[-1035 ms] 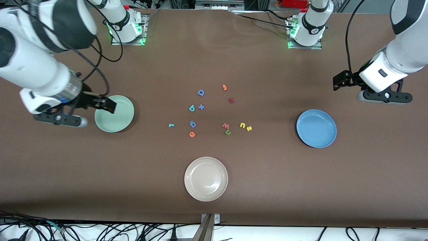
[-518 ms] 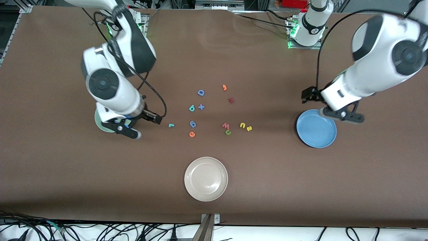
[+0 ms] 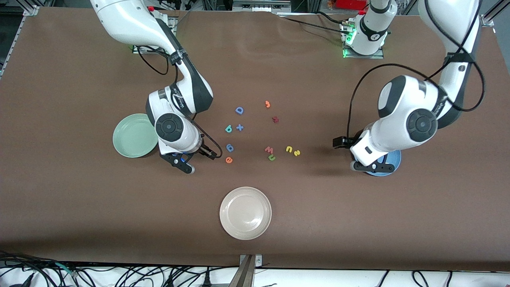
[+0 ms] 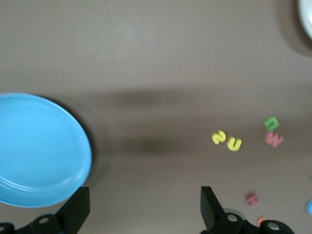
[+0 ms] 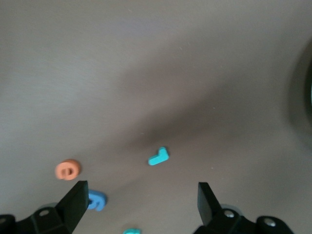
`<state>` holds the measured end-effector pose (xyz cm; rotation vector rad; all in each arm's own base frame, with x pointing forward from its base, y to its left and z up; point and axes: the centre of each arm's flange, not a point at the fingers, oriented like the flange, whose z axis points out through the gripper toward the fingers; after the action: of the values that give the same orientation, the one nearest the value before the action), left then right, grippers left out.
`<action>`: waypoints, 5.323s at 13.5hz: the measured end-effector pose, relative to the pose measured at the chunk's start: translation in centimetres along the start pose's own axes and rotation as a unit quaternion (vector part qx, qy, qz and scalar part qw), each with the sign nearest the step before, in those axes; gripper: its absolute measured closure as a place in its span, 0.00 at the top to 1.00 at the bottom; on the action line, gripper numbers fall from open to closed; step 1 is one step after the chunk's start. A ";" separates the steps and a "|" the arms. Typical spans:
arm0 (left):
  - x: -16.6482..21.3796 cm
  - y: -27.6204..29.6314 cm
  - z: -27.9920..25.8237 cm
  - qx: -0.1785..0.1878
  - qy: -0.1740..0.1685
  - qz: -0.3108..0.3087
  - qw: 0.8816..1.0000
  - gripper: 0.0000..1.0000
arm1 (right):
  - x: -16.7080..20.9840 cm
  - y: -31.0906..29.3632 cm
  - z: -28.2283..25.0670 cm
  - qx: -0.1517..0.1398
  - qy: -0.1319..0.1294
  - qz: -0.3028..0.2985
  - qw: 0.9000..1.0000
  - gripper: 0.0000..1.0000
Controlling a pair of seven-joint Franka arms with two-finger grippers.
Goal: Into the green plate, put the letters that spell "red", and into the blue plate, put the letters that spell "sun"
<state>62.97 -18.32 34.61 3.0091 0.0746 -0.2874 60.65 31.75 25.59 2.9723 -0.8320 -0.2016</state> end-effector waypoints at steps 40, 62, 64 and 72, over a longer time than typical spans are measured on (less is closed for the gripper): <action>5.6 -2.7 7.4 0.102 -0.019 -0.223 0.969 0.27 | 0.3 1.7 7.5 0.024 -0.020 0.046 0.998 0.58; 0.7 9.3 11.5 0.102 -0.011 -0.276 0.956 1.00 | 0.0 1.4 4.8 0.028 -0.022 0.041 0.999 0.13; -0.2 12.1 13.2 0.089 0.005 -0.321 0.943 1.00 | -0.1 1.4 4.1 0.031 -0.021 0.041 0.998 0.13; -0.4 14.8 19.7 0.041 -0.002 -0.432 0.901 0.90 | -5.5 -2.7 0.0 0.092 -0.079 0.095 0.988 0.15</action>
<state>59.76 -35.38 17.15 2.8375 1.4307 -0.3647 57.39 36.93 26.03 3.0484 -1.2081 -0.3761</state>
